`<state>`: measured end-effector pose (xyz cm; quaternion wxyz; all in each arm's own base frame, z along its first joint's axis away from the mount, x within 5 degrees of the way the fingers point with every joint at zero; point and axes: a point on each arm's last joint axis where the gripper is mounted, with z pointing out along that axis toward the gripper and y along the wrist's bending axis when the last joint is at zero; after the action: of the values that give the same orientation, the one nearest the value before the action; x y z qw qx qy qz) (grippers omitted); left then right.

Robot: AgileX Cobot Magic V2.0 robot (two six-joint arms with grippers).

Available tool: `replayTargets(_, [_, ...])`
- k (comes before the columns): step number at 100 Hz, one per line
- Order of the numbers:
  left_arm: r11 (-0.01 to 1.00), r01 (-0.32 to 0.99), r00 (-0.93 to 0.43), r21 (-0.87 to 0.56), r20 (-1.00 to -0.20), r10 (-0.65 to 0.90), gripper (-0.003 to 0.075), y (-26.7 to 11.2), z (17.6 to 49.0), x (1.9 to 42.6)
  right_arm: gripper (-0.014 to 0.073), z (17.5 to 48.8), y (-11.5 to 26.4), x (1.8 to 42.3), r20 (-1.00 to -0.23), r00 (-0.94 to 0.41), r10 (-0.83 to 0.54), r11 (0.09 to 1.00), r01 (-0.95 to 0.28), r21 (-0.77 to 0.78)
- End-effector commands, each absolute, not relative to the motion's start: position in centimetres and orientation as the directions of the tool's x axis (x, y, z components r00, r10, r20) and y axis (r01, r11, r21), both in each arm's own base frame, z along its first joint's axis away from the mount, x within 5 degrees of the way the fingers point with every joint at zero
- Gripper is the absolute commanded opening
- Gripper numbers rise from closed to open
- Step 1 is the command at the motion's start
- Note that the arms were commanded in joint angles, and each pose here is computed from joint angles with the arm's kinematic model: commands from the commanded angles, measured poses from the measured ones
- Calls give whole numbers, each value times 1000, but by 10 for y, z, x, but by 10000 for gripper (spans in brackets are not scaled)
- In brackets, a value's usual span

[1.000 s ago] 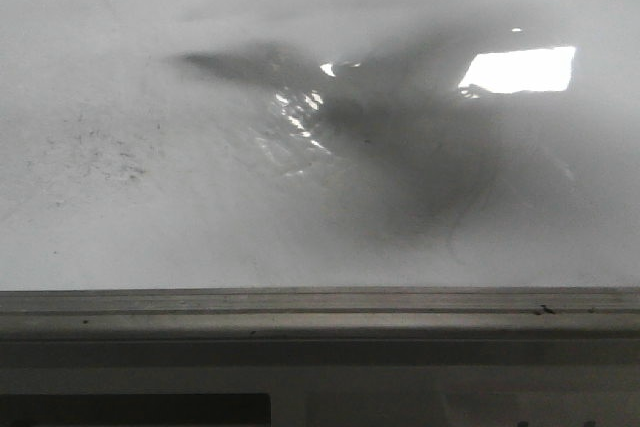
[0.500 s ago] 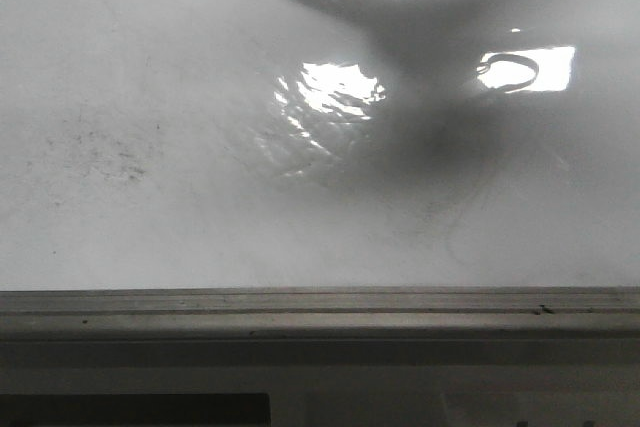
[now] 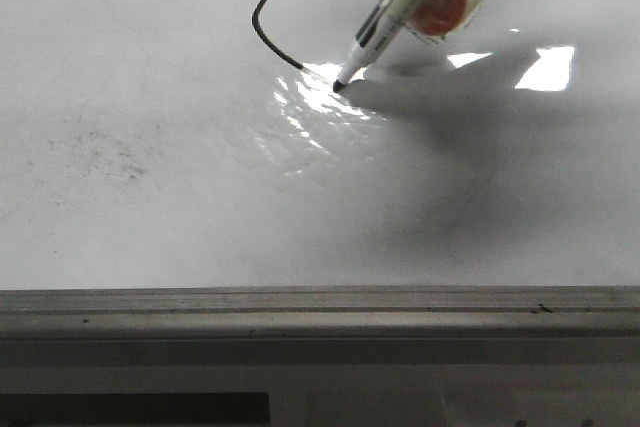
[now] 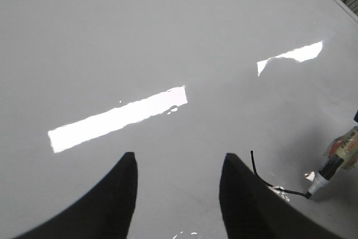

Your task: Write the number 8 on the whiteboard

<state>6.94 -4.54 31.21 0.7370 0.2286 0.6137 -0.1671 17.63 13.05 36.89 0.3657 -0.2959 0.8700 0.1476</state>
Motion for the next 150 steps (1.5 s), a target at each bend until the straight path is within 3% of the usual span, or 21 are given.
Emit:
replayTargets(1, [848, 517, 263, 113, -964, -33, 310, -44, 329, 68, -51, 370, 130, 181, -732, -546, -407, 788, -615, 20])
replayTargets(9, [848, 517, 263, 113, -964, -33, 310, -44, 329, 68, -51, 364, 139, 187, -740, -543, -398, 778, -627, 41])
replayTargets(26, [848, 517, 263, 113, -964, -33, 310, -44, 329, 68, -51, 377, 154, 195, -853, -417, -314, 766, -642, 33])
replayTargets(60, [848, 517, 264, 114, -964, -31, 280, -44, 329, 68, -51, 395, 135, 193, -880, -351, -321, 833, -547, -85])
replayTargets(89, [848, 517, 266, 116, -964, -29, 280, -44, 329, 68, -51, 394, 145, 194, -895, -314, -315, 813, -576, -84])
replayTargets(109, [842, 527, 234, 120, -972, -8, 282, -45, 325, 69, -52, 414, 148, 168, -936, -220, -275, 767, -638, -76])
replayTargets(128, [772, 624, 60, 123, -992, 110, 286, -59, 304, 73, -52, 400, 170, 142, -879, -275, -390, 665, -744, -63])
replayTargets(141, [701, 700, 77, 137, -990, 117, 286, -75, 301, 76, -52, 381, 188, 139, -807, -325, -492, 622, -780, -65])
replayTargets(150, [614, 755, 131, 231, -970, 205, 286, -92, 295, 78, -52, 373, 195, 139, -781, -353, -516, 617, -785, -53])
